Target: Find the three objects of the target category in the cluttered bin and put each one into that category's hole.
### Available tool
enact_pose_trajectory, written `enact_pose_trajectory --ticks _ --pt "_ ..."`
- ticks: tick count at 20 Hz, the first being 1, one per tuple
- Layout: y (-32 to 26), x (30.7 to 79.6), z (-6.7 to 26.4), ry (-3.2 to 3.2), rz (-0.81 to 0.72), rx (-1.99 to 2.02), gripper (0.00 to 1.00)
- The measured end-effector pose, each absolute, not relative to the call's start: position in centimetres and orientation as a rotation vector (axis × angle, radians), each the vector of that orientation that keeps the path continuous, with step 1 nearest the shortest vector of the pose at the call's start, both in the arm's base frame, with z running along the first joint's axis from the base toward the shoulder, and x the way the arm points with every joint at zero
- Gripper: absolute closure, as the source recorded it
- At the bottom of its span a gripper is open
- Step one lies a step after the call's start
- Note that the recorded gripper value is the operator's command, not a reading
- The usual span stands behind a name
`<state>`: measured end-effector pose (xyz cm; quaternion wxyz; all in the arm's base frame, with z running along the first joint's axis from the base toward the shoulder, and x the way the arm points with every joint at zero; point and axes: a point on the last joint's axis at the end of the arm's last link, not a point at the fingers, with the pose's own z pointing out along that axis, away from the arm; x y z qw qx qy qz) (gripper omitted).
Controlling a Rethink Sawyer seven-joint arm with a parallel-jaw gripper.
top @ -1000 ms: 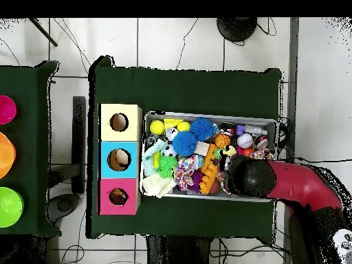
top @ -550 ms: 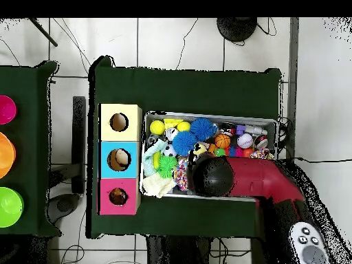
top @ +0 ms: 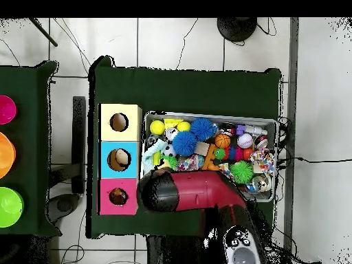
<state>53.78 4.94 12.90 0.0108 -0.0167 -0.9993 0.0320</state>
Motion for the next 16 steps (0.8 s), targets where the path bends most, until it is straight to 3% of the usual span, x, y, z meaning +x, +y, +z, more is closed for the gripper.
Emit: enact_pose_trajectory --ticks 16 --pt "16.5 48.5 13.1 -3.076 0.113 -0.287 1.00"
